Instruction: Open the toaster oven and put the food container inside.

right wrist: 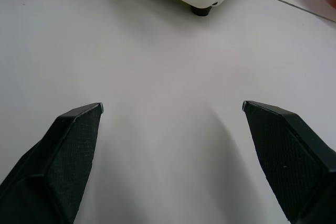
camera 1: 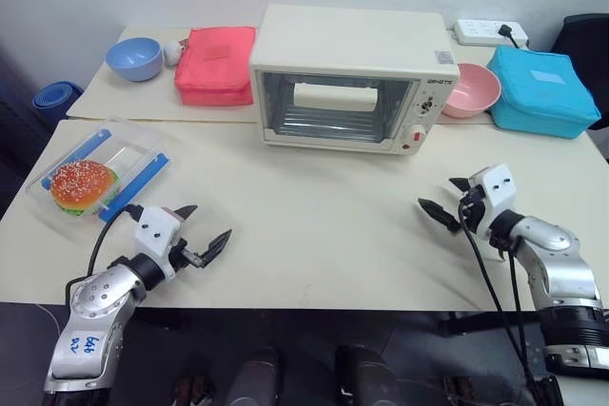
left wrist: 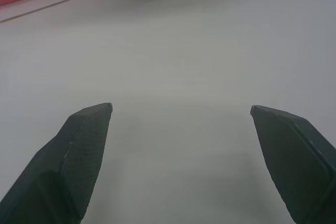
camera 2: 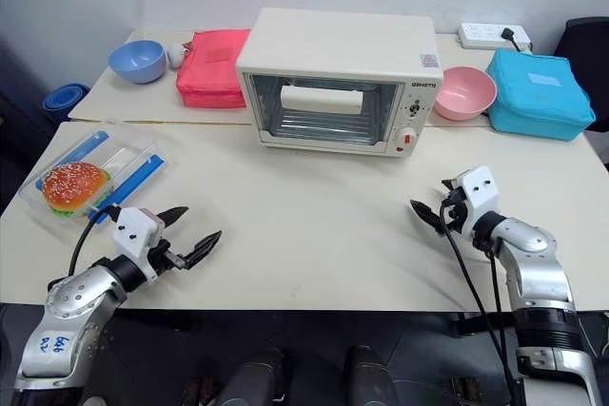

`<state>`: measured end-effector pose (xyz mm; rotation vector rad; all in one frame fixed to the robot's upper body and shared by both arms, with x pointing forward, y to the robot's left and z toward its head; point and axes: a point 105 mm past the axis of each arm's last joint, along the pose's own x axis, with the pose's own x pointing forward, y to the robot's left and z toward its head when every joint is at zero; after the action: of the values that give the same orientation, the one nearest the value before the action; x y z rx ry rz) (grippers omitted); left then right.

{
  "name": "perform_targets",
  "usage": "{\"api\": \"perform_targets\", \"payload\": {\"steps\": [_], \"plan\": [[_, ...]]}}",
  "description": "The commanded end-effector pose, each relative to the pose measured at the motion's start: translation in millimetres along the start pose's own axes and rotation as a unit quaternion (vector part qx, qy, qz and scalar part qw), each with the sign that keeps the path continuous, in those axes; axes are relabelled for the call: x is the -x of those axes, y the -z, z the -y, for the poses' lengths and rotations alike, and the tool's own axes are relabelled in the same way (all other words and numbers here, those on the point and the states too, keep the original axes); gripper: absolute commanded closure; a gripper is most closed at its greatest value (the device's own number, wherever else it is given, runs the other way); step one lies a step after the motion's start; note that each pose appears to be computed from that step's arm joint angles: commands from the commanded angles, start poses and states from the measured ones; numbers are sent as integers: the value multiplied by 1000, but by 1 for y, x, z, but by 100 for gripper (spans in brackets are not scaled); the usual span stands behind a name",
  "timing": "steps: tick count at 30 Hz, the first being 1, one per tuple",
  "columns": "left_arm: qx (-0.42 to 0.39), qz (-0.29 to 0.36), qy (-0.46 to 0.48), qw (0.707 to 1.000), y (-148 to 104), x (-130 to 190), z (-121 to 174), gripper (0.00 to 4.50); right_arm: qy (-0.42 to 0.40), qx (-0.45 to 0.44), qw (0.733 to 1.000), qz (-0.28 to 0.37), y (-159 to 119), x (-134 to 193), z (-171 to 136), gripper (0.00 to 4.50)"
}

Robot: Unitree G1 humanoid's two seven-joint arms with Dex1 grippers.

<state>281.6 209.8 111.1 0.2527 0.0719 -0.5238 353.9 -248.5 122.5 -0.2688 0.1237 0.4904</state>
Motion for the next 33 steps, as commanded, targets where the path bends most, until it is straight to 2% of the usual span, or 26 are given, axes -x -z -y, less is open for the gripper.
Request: {"api": "perform_targets", "payload": {"steps": [1, 8, 13, 19, 27, 33], "plan": [[4, 18, 4, 1000, -7, 1, 1, 0, -19, 22, 999, 34, -24, 4, -3, 5], [34, 12, 7, 999, -4, 2, 8, 0, -46, 17, 998, 37, -26, -1, -17, 5], [35, 27, 19, 999, -9, 4, 12, 0, -108, -9, 993, 55, -37, -1, -39, 5], [40, 29, 31, 998, -14, 3, 15, 0, -138, -16, 989, 52, -43, -2, -54, 5], [42, 69, 92, 992, -53, -4, 24, 0, -161, -28, 982, 94, -78, -16, -62, 5], [37, 114, 104, 987, -97, -10, 17, 0, -174, -15, 976, 128, -114, -40, -63, 5]]}}
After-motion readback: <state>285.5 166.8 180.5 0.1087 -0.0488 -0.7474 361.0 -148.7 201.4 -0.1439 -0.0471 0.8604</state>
